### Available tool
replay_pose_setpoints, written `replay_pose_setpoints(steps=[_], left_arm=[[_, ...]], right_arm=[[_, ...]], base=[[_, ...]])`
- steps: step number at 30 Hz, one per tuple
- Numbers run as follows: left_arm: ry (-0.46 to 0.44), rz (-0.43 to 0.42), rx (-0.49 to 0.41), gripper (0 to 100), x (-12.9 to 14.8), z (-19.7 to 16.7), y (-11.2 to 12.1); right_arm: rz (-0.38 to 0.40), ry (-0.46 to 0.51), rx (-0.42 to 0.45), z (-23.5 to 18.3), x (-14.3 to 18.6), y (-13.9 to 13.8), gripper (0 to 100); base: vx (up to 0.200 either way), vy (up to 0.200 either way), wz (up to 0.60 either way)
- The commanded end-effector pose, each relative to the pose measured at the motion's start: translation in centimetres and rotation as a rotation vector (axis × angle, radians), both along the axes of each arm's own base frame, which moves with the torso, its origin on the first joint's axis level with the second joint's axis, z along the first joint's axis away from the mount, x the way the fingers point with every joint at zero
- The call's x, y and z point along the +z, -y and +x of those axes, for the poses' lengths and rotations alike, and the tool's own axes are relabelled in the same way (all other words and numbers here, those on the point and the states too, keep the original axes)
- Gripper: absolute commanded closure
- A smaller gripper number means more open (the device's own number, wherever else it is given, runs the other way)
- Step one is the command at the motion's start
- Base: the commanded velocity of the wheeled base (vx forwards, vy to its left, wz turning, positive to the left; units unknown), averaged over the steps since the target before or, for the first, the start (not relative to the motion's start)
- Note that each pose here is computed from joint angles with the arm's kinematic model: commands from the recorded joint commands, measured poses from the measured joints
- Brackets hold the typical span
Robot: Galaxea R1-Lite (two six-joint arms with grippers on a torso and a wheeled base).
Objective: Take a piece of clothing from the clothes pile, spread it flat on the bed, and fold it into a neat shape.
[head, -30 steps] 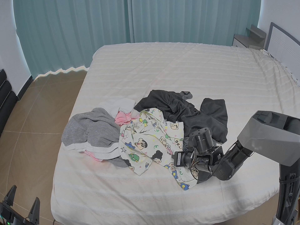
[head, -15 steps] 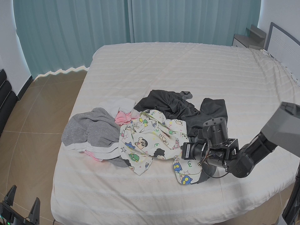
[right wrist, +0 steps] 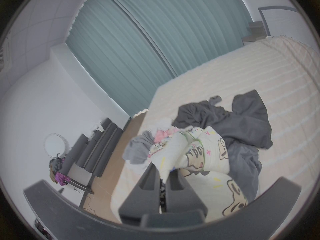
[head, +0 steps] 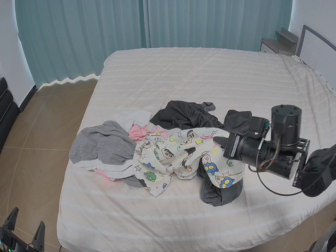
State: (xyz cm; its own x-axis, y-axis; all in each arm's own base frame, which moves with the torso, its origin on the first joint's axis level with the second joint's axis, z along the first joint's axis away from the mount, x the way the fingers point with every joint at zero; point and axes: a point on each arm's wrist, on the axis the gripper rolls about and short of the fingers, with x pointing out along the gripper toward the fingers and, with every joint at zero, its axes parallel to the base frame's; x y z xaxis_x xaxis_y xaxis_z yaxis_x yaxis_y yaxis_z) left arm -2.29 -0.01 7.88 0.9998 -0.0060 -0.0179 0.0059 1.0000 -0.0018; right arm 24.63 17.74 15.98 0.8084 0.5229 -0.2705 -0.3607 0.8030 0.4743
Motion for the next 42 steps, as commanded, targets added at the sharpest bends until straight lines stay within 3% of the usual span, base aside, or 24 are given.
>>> replay_pose_setpoints(steps=[1,5,7,8,9,11,12,13,14,15,16,17,21,23,25,26,27,28,35,38,42], left_arm=[[0.007,0.018,-0.011,0,-0.3,0.0,0.0],[0.035,0.014,-0.029,0,0.3,-0.2,0.1],[0.185,-0.045,-0.060,0,4.4,-1.3,0.1],[0.185,-0.045,-0.060,0,4.4,-1.3,0.1],[0.298,-0.145,-0.132,0,10.0,-2.7,0.1],[0.281,-0.145,-0.189,0,11.9,-2.8,0.1],[0.206,-0.093,-0.265,0,12.9,-2.2,0.2],[0.185,-0.079,-0.283,0,12.9,-2.0,0.3],[0.094,-0.041,-0.353,0,12.3,-1.1,0.5],[0.094,-0.041,-0.353,0,12.3,-1.1,0.5],[-0.021,0.007,-0.436,0,11.1,0.3,0.7],[-0.072,0.051,-0.481,0,10.5,1.3,0.9],[-0.211,0.172,-0.620,0,9.6,4.4,1.3],[-0.281,0.198,-0.699,0,9.3,6.1,1.5],[-0.300,0.204,-0.719,0,9.2,6.6,1.6],[-0.398,0.228,-0.807,0,8.6,8.5,2.2],[-0.406,0.229,-0.812,0,8.5,8.6,2.2],[-0.481,0.242,-0.866,0,8.0,10.0,2.9],[-0.571,0.294,-1.044,0,5.9,15.4,6.8],[-0.582,0.323,-1.041,0,4.8,17.0,8.1],[-0.523,0.359,-1.033,0,4.1,18.5,10.3]], right_arm=[[0.119,0.154,0.056,-4.0,5.7,1.3,100],[0.160,0.221,0.080,-5.7,8.3,2.0,100],[0.171,0.245,0.091,-6.2,9.3,2.2,100],[0.171,0.245,0.091,-6.2,9.3,2.2,100],[0.185,0.272,0.105,-6.7,10.4,2.2,100],[0.196,0.297,0.112,-6.8,11.3,2.2,100],[0.201,0.332,0.130,-7.0,12.2,2.2,100],[0.200,0.338,0.133,-7.0,12.4,2.2,100],[0.206,0.361,0.145,-7.0,13.0,2.2,100],[0.206,0.361,0.145,-7.0,13.0,2.2,100],[0.217,0.380,0.158,-6.9,13.7,2.1,100],[0.225,0.390,0.166,-6.9,14.0,2.0,100],[0.250,0.422,0.201,-7.2,15.5,1.4,100],[0.255,0.424,0.217,-7.5,16.0,1.1,100],[0.253,0.423,0.222,-7.5,16.0,1.0,100],[0.261,0.425,0.253,-8.1,16.2,0.4,100],[0.260,0.426,0.253,-8.0,16.2,0.4,100],[0.264,0.436,0.269,-8.1,16.6,-0.2,100],[0.275,0.462,0.285,-6.6,17.5,-2.9,100],[0.284,0.464,0.291,-6.3,17.6,-3.7,100],[0.304,0.482,0.259,-5.9,18.1,-4.8,100]], base=[[0.000,0.000,0.00],[0.000,0.000,0.00],[0.000,0.000,0.00],[0.000,0.000,0.00],[0.000,0.000,0.00],[0.000,0.000,0.00],[0.000,0.000,0.00],[0.000,0.000,0.00],[0.000,0.000,0.00],[0.000,0.000,0.00],[0.000,0.000,0.00],[0.000,0.000,0.00],[0.000,0.000,0.00],[0.000,0.000,0.00],[0.000,0.000,0.00],[0.000,0.000,0.00],[0.000,0.000,0.00],[0.000,0.000,0.00],[0.000,0.000,0.00],[0.000,0.000,0.00],[0.000,0.000,0.00]])
